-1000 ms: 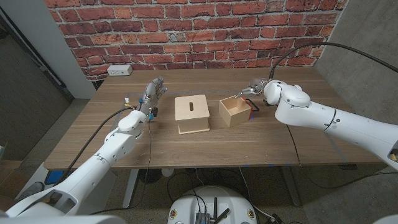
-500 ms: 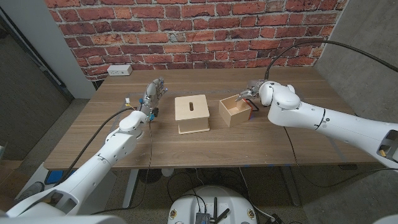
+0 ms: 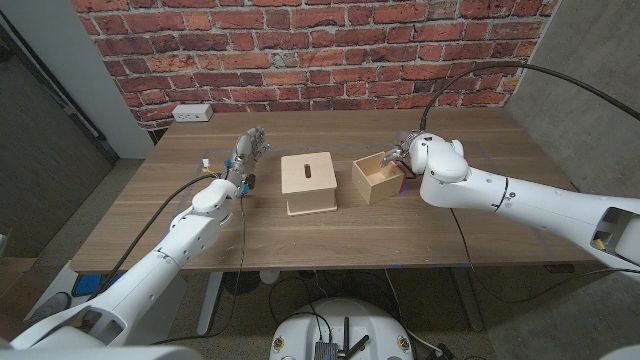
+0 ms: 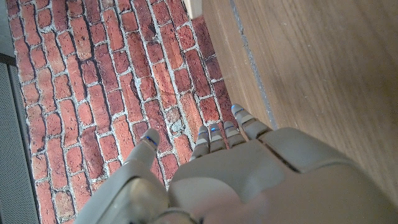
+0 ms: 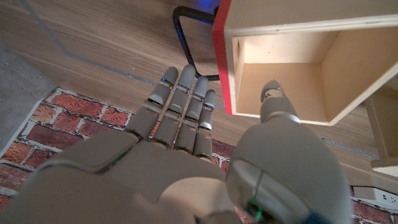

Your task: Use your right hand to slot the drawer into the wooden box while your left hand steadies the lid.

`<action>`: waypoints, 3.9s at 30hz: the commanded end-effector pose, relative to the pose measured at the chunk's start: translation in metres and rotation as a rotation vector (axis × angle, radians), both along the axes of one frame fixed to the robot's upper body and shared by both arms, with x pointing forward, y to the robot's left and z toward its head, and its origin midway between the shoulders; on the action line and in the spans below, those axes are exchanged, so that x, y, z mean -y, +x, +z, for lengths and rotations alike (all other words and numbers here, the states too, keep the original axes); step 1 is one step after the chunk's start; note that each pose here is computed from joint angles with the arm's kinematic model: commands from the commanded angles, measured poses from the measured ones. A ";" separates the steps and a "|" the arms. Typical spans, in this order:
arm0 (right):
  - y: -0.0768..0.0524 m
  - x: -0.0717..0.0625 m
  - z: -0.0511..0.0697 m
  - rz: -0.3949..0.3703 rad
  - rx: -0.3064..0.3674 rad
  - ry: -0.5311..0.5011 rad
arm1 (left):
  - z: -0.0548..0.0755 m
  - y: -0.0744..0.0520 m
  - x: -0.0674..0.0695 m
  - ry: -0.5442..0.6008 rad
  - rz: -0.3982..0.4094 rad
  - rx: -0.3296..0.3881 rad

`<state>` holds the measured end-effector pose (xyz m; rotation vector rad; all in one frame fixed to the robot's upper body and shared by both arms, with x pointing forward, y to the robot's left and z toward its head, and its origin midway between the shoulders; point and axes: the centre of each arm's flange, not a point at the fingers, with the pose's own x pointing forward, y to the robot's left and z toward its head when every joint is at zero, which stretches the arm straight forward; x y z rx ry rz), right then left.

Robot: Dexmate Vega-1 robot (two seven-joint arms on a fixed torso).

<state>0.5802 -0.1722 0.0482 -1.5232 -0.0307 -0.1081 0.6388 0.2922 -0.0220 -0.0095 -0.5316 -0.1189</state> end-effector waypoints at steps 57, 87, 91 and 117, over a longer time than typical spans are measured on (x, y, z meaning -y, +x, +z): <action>0.023 -0.003 -0.013 -0.104 0.093 0.017 | -0.001 0.008 0.003 0.010 -0.022 -0.025; 0.017 0.004 -0.006 -0.101 0.119 0.111 | -0.006 0.007 0.004 0.014 -0.032 -0.041; 0.016 0.006 -0.003 -0.103 0.121 0.123 | -0.005 0.008 0.004 0.016 -0.033 -0.043; 0.006 -0.009 0.009 -0.158 0.133 0.161 | -0.001 0.006 0.002 0.005 -0.011 -0.024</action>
